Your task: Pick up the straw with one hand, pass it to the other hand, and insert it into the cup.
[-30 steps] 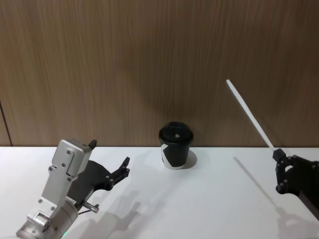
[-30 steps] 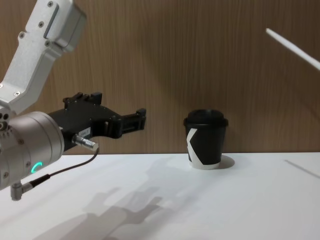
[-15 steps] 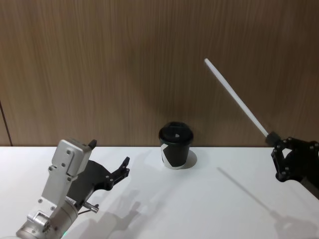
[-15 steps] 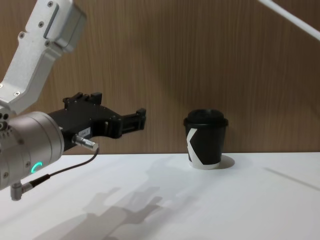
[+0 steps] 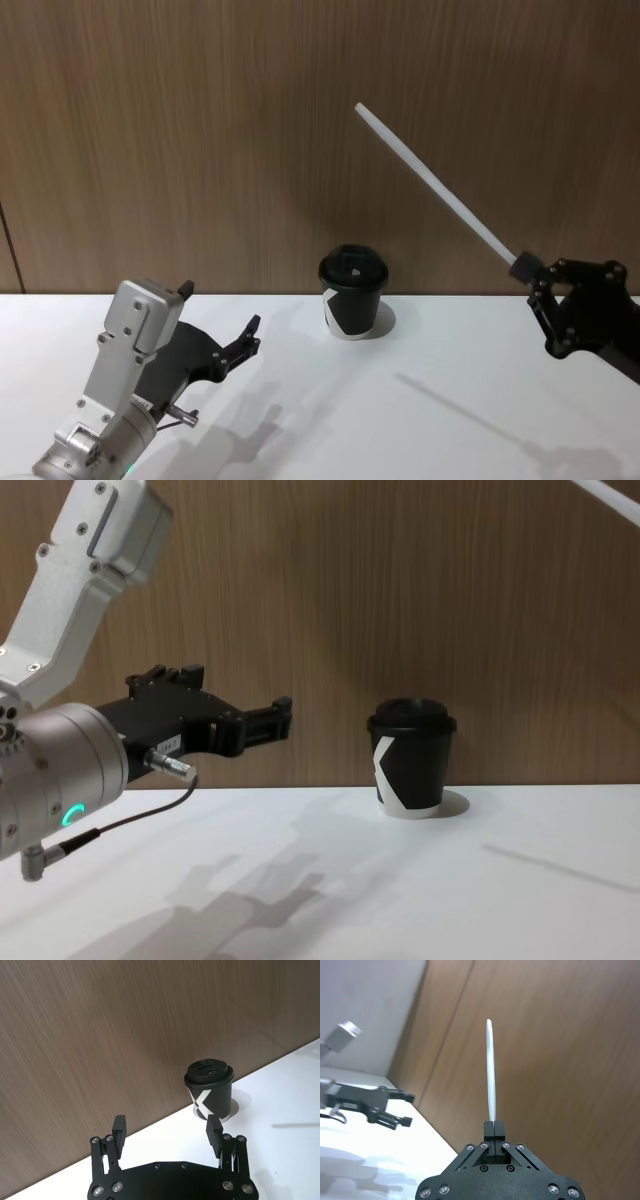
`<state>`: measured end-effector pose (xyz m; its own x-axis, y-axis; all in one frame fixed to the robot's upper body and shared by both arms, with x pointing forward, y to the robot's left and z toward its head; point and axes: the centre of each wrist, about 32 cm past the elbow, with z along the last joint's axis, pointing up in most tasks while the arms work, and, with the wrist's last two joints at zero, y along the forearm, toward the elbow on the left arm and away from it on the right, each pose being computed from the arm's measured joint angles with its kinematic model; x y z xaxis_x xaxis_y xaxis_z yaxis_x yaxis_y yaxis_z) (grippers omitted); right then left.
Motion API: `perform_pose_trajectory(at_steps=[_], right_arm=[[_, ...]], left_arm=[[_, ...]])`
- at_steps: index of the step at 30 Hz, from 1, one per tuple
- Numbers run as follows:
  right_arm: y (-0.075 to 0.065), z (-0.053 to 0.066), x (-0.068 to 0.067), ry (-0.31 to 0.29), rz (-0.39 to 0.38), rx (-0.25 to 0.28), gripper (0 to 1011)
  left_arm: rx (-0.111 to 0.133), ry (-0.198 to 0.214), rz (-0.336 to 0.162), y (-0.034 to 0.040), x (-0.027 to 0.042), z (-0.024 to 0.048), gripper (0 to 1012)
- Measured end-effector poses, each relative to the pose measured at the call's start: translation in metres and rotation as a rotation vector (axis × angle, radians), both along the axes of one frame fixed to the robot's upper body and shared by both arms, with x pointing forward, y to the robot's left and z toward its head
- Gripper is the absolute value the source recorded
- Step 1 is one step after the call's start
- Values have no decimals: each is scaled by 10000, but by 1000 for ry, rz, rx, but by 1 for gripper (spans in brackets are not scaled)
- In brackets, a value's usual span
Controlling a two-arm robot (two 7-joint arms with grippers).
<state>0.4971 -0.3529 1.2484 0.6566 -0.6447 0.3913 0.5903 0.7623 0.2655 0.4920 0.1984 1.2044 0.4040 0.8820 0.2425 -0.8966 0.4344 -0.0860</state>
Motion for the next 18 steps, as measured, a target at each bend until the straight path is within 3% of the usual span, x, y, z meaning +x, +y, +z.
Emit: perform_pose_trajectory(at_steps=[18], right_arm=[[31,146,276,-45,279,8,2]], left_arm=[[0,0,0,0,0,0,1003]])
